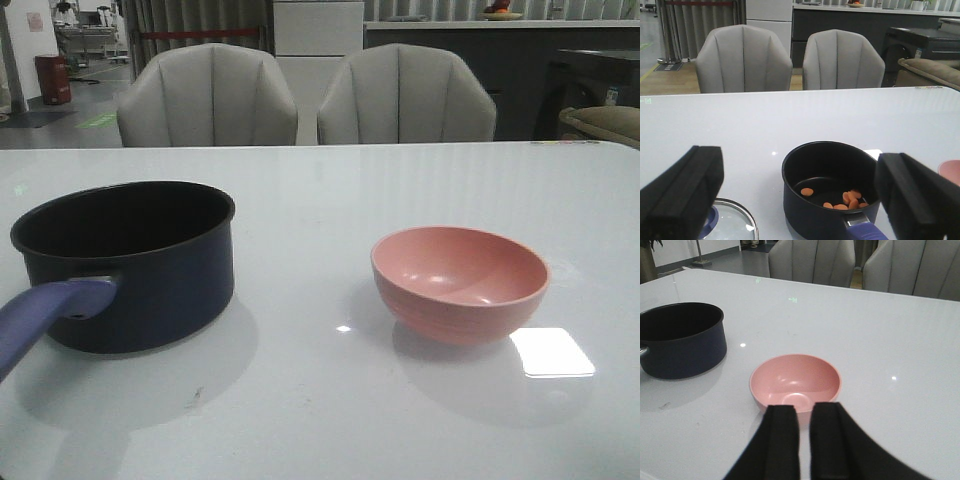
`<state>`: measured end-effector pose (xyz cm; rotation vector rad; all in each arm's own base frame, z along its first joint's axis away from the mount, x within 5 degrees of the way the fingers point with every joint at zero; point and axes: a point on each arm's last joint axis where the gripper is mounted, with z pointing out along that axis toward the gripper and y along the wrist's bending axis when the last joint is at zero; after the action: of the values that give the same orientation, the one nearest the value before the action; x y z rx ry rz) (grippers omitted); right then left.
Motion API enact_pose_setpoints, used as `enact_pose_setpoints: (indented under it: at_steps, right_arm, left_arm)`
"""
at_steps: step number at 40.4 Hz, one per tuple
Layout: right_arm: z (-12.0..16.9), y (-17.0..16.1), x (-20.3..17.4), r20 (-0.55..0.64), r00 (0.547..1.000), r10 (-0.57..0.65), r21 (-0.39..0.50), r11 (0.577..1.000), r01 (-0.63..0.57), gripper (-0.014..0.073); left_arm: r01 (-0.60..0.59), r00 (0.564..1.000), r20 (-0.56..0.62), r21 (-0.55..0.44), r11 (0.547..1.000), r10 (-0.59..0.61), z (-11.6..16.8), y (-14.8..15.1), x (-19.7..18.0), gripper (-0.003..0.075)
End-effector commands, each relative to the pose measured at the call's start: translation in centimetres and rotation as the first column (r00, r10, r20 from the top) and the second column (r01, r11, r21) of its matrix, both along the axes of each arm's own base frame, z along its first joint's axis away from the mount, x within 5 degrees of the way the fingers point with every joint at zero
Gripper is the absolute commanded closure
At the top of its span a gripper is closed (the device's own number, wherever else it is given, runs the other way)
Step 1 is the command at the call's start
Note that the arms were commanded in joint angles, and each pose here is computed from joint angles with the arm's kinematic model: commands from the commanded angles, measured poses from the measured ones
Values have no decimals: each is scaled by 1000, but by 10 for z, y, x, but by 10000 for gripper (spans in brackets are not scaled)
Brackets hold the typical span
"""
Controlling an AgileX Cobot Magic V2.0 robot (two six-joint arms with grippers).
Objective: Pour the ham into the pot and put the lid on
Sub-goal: 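Grasp the purple knob of the glass lid with the left gripper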
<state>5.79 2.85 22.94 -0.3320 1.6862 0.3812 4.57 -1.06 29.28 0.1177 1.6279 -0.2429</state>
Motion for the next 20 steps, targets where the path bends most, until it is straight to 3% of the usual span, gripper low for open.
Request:
enact_pose_setpoints:
  at_steps: [1,10,15,20]
  right_arm:
    - [17,0,1,99,995,-7,35,999,3,449]
    - [17,0,1,99,995,-7,35,999,4,448]
    - [17,0,1,99,995,-7,35,999,4,448]
    - [17,0,1,99,995,-7,35,999,4,448]
  left_arm:
    - [10,995,97,-24,1000,-7,15,0,-1,62]
    - [-8,999,41,17,1000,7,27,0,4,60]
    - [-25,998,-62,81,996,30,38,-1,18,60]
    - [-73,978,-190,49,996,81,47,-2,39,60]
